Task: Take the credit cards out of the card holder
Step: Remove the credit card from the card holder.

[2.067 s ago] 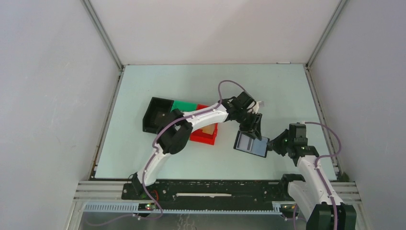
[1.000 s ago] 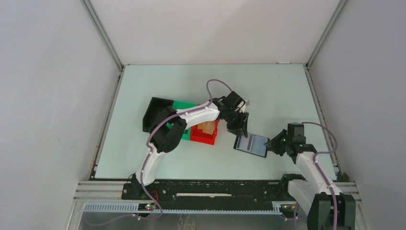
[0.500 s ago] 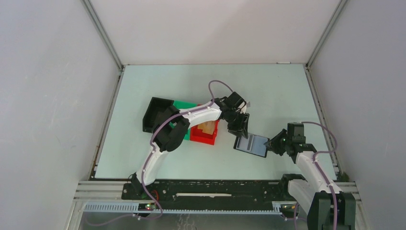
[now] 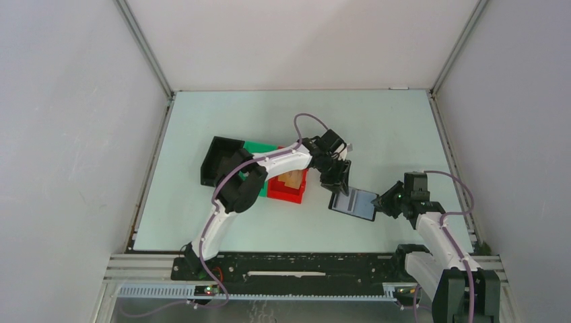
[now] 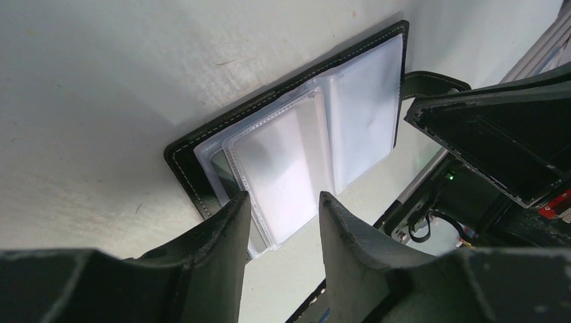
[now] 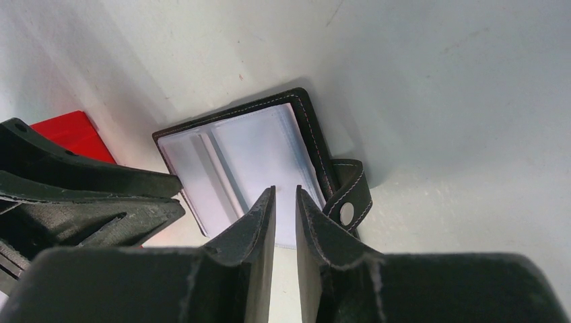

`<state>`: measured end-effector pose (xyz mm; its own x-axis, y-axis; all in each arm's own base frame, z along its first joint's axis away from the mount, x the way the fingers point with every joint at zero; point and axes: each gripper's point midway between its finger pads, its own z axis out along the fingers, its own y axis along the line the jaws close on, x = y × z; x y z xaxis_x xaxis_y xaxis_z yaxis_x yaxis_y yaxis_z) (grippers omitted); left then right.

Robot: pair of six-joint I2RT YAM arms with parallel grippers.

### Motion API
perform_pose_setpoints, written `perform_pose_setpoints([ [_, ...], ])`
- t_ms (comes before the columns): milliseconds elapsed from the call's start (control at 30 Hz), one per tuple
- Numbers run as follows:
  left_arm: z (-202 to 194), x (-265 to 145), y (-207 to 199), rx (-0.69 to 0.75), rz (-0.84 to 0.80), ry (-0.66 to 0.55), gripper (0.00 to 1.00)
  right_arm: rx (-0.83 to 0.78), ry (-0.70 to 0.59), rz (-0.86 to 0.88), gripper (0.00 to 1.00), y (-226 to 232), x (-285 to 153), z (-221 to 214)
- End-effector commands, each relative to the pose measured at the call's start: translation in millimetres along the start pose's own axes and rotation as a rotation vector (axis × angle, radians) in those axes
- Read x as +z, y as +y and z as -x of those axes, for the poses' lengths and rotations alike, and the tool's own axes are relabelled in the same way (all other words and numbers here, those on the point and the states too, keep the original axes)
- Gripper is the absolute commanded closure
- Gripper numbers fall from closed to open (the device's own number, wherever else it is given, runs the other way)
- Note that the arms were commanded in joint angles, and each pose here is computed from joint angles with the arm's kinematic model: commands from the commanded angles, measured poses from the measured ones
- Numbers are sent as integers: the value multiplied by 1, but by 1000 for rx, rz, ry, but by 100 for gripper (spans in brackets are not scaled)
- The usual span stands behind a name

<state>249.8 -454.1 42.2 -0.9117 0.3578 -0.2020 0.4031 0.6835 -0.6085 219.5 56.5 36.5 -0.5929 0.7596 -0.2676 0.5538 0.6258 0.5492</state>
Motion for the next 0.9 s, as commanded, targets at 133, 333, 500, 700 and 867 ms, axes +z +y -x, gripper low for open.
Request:
perform_pose_setpoints([
  [133, 11, -13, -38, 86, -88, -22, 53, -6, -5, 7, 75, 0, 2, 2],
  [333, 11, -15, -47, 89, -120, -18, 53, -8, -6, 7, 75, 0, 1, 1],
  [500, 17, -18, -29, 96, -9, -61, 53, -8, -6, 5, 75, 0, 1, 1],
  [700, 15, -12, -12, 82, 54, -54, 52, -8, -6, 6, 75, 0, 1, 1],
  [867, 13, -10, -13, 76, 44, -42, 52, -9, -7, 6, 75, 0, 0, 1],
])
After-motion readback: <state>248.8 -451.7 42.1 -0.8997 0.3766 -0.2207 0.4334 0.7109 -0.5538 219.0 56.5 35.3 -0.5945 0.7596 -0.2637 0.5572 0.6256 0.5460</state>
